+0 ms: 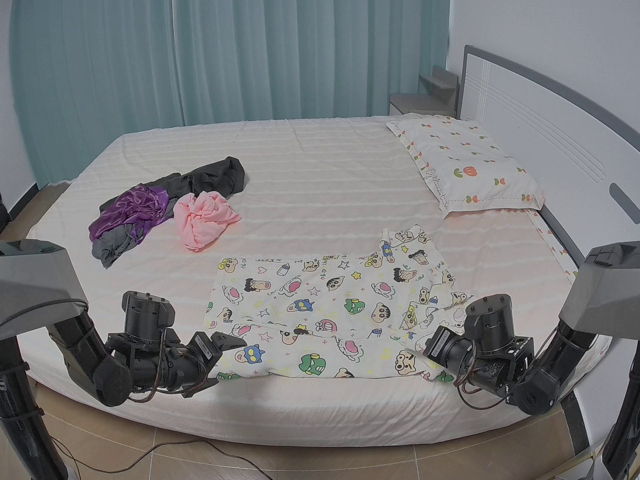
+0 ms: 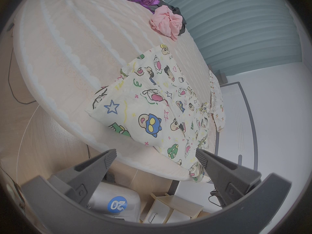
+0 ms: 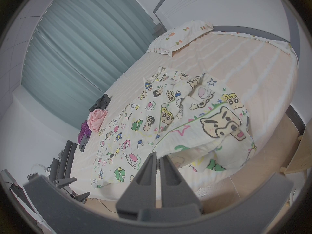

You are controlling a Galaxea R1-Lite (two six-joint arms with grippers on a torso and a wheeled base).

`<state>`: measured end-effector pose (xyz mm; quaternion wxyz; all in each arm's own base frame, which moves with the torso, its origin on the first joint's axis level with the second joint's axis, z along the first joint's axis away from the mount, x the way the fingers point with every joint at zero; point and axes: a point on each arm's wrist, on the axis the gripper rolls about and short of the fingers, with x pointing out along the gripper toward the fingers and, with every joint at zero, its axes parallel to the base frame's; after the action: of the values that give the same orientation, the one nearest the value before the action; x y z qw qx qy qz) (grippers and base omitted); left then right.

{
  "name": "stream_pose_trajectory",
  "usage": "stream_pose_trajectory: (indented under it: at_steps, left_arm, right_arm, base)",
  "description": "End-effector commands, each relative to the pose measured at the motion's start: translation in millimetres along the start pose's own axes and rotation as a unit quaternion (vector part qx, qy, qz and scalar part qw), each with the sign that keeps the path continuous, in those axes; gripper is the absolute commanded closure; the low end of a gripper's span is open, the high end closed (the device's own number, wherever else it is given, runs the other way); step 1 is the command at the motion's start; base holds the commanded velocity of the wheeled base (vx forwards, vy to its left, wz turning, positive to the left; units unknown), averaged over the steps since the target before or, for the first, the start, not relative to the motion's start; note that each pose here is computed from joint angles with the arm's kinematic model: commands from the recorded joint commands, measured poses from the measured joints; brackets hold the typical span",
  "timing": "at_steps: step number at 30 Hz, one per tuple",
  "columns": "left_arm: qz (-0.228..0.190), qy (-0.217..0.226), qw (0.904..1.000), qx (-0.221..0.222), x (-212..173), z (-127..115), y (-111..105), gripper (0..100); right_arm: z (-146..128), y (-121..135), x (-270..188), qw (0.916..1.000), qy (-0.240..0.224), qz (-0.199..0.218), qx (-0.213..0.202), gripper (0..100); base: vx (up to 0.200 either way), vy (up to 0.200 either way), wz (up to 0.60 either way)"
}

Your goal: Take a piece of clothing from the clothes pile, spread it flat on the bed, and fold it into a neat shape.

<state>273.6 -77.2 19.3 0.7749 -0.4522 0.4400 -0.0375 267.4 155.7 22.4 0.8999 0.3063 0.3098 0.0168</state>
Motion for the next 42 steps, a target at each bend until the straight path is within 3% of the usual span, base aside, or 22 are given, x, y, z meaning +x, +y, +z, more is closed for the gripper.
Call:
stream_pose_trajectory:
  at_steps: [1, 13, 18, 28, 29, 36, 41, 42]
  left_arm:
    - [0.0, 0.0, 1.0, 0.0, 0, 0, 0, 0]
    - [0.0, 0.0, 1.0, 0.0, 0, 0, 0, 0]
    - [0.0, 0.0, 1.0, 0.0, 0, 0, 0, 0]
    - [0.0, 0.0, 1.0, 0.0, 0, 0, 0, 0]
    - [0.0, 0.0, 1.0, 0.0, 0, 0, 0, 0]
    - [0.001, 0.0, 1.0, -0.001, 1, 0, 1, 0]
    - [0.001, 0.0, 1.0, -0.001, 1, 0, 1, 0]
    - [0.001, 0.0, 1.0, -0.001, 1, 0, 1, 0]
  right_arm:
    - [7, 13, 1, 0.9999, -0.007, 0.013, -0.004, 100]
    - [16, 44, -8, 0.9997, 0.005, 0.007, -0.024, 100]
    - [10, 39, -2, 0.9994, 0.009, -0.016, -0.03, 100]
    - [2, 34, -6, 0.9986, 0.026, -0.022, -0.042, 100]
    - [-1, 34, -8, 0.9983, 0.031, -0.021, -0.045, 0]
    - [-19, 30, -16, 0.9958, 0.059, -0.022, -0.066, 0]
    - [-13, 23, -25, 0.9962, 0.056, -0.028, -0.06, 0]
    - [-7, 11, -30, 0.9964, 0.052, -0.043, -0.053, 0]
  base:
    - [0.0, 0.0, 0.0]
    - [0.0, 0.0, 0.0]
    - [0.0, 0.0, 0.0]
    - [0.0, 0.0, 0.0]
    - [0.0, 0.0, 0.0]
    - [0.0, 0.0, 0.0]
    - [0.0, 0.0, 0.0]
    - [0.0, 0.0, 0.0]
